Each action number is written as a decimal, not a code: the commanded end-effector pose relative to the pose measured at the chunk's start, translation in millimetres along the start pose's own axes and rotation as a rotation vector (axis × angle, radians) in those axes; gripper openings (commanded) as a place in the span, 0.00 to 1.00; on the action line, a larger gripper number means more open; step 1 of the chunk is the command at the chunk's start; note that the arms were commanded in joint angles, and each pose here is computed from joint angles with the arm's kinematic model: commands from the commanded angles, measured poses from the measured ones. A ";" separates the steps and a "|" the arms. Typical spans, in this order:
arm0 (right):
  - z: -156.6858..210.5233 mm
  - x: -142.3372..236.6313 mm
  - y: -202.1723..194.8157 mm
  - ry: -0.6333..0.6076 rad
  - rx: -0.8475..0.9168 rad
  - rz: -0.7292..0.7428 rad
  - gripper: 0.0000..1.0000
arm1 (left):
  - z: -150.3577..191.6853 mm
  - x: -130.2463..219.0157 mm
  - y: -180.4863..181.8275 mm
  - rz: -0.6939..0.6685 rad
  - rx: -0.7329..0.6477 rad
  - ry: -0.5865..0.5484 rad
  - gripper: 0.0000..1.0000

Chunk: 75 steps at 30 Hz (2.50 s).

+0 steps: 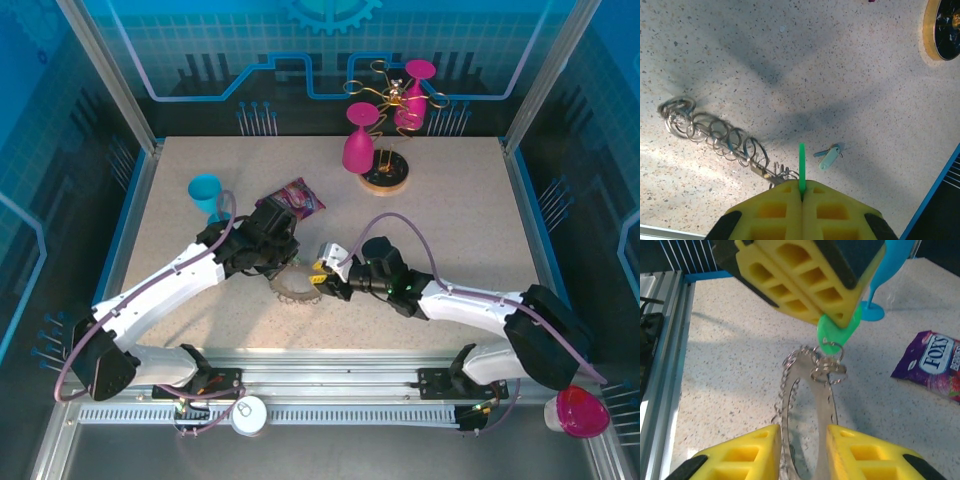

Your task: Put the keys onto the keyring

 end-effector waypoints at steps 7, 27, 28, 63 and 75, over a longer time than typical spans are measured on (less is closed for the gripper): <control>-17.8 13.1 -11.6 -0.132 0.076 -0.076 0.29 | 0.1 28.3 -19.8 0.161 -0.135 0.032 0.00; -40.1 24.1 -10.6 -0.181 0.054 -0.210 0.29 | 7.2 49.3 -32.0 0.300 -0.294 0.062 0.00; -39.5 23.7 -11.0 -0.180 0.048 -0.210 0.29 | 7.8 49.5 -32.6 0.302 -0.299 0.065 0.00; -46.3 24.8 -18.6 -0.234 0.011 -0.249 0.23 | 21.1 57.1 -45.1 0.415 -0.406 0.136 0.00; -53.7 18.4 -18.8 -0.264 0.014 -0.248 0.22 | 20.0 55.6 -44.3 0.410 -0.378 0.134 0.00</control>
Point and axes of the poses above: each hand's point on the last joint's axis, 136 mm out from that joint toward the fingers, its own x axis back along the fingers, its own y axis along the line the jaws close on, z = x × y, the point moved 4 cm from there along x, back along the fingers, and after that the axes turned 1 degree about x, right-handed, at the moved point
